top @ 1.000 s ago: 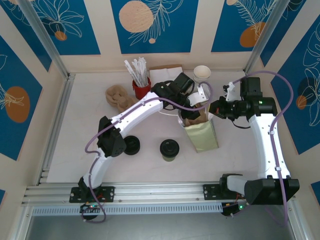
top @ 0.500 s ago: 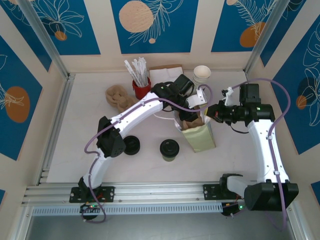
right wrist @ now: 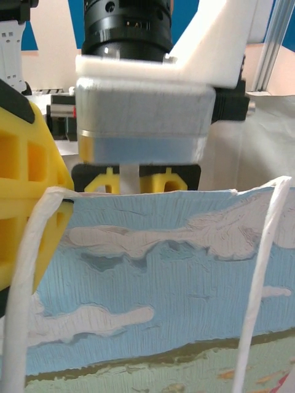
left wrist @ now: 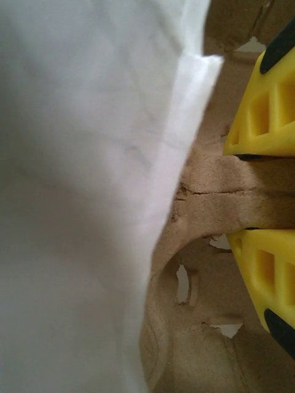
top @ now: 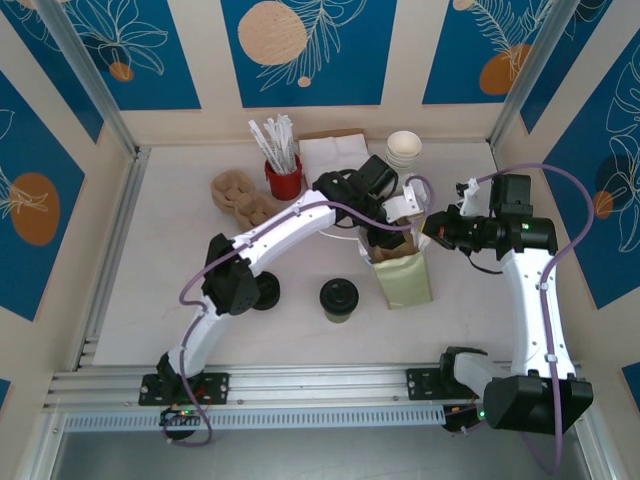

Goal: Pack the takeout coffee

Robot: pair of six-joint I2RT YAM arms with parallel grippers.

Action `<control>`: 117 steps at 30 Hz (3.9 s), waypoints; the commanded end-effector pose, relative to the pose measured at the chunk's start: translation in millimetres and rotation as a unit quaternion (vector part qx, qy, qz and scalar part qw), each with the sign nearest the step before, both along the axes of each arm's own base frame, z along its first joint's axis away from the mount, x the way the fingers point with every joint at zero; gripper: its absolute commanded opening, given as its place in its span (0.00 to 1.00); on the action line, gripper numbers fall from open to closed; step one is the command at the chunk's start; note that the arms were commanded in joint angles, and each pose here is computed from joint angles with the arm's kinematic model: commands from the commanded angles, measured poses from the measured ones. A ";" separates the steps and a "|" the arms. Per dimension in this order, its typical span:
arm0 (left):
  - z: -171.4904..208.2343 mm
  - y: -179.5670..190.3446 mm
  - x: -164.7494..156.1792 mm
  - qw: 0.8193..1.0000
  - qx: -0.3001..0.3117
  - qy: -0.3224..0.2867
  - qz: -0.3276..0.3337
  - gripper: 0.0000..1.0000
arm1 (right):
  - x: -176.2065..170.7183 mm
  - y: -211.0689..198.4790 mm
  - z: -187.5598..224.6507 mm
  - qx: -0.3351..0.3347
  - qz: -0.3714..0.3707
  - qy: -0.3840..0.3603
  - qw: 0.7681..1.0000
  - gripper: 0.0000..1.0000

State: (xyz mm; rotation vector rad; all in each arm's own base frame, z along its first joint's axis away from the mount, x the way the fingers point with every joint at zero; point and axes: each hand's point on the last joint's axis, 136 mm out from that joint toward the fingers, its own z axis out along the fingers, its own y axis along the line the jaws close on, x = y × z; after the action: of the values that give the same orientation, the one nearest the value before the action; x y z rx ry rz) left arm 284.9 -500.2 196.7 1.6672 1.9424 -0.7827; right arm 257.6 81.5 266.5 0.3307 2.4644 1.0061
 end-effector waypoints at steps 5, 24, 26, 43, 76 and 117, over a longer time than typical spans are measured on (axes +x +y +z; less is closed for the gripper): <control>-6.2 -19.9 -15.4 0.999 -0.010 0.009 -0.029 0.26 | -4.8 4.5 1.4 0.022 0.000 -0.001 1.000 0.00; -28.0 -10.1 -14.2 0.999 0.028 0.003 -0.039 0.25 | -16.7 -45.3 0.2 -0.094 -0.119 0.027 0.988 0.00; -30.9 -9.8 -16.2 0.999 0.033 0.002 -0.044 0.25 | -16.8 -47.7 -0.8 -0.096 -0.128 0.032 0.987 0.00; 11.0 11.7 -18.9 0.999 0.026 -0.016 -0.037 0.25 | -13.9 3.6 36.3 0.093 -0.077 0.005 0.993 0.00; -39.4 -6.3 -55.2 0.992 0.089 0.000 -0.086 0.26 | -28.6 -18.7 -6.7 0.101 -0.126 0.016 0.987 0.00; 87.3 -3.8 -60.7 0.998 -0.037 -0.040 -0.032 0.81 | -37.1 -35.6 -1.1 0.014 -0.149 -0.001 0.989 0.00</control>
State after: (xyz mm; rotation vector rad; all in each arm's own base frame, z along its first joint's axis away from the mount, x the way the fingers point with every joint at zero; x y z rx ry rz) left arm 237.1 -509.7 239.2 1.7507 1.8540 -0.7504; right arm 218.5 40.8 251.4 0.7297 2.3461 0.8745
